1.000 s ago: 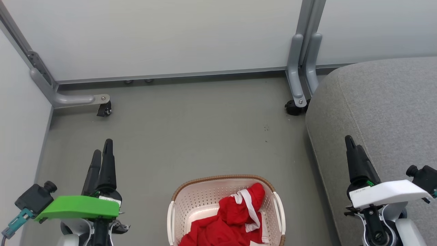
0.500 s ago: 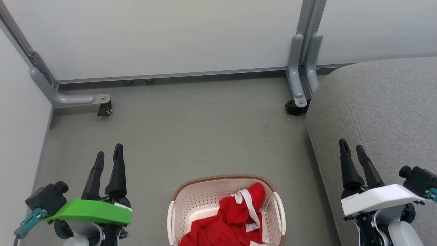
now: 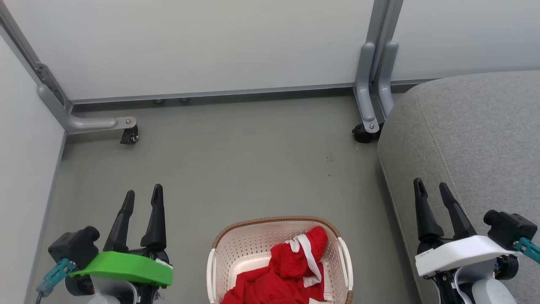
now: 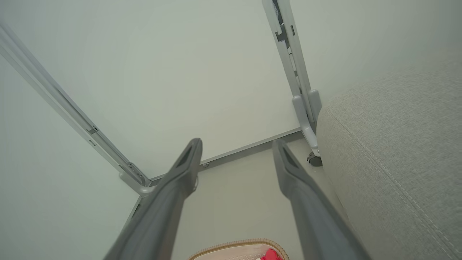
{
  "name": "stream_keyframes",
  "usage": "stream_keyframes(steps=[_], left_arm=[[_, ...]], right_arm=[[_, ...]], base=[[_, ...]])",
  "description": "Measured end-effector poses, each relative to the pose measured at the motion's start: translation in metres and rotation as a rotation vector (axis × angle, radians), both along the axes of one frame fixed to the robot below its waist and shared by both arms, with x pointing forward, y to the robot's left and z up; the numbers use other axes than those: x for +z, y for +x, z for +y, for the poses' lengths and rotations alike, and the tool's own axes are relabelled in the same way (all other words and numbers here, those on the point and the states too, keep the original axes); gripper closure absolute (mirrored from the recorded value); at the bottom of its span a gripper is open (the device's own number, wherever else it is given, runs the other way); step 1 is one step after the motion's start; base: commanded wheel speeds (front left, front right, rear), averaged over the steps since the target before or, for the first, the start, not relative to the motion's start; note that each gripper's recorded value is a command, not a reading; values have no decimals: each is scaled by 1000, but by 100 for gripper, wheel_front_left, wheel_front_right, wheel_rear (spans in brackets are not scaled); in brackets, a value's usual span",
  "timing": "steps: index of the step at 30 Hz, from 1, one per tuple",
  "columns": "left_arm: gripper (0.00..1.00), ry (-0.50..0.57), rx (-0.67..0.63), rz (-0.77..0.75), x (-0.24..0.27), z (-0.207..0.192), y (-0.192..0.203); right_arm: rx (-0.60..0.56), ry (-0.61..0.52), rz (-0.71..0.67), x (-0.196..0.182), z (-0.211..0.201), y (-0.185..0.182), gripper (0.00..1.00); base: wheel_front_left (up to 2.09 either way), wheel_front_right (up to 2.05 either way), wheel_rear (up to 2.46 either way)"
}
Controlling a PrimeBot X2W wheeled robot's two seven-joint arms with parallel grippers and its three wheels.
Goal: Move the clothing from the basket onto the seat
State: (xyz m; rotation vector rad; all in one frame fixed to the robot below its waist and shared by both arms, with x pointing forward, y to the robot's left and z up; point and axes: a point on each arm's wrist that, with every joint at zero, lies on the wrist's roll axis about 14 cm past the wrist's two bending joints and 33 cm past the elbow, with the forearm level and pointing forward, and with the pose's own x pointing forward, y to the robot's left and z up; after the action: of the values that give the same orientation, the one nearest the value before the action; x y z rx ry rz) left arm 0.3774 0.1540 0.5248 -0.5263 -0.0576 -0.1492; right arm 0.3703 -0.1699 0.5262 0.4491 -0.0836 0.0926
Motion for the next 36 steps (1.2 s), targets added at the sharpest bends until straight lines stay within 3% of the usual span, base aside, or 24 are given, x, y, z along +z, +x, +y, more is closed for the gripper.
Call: stream_keyframes(steps=[36], left_arm=[[0, 314, -9, -26, -17, -6, -9]], right_arm=[[9, -283, -7, -16, 9, -10, 0]], base=[[0, 0, 0]])
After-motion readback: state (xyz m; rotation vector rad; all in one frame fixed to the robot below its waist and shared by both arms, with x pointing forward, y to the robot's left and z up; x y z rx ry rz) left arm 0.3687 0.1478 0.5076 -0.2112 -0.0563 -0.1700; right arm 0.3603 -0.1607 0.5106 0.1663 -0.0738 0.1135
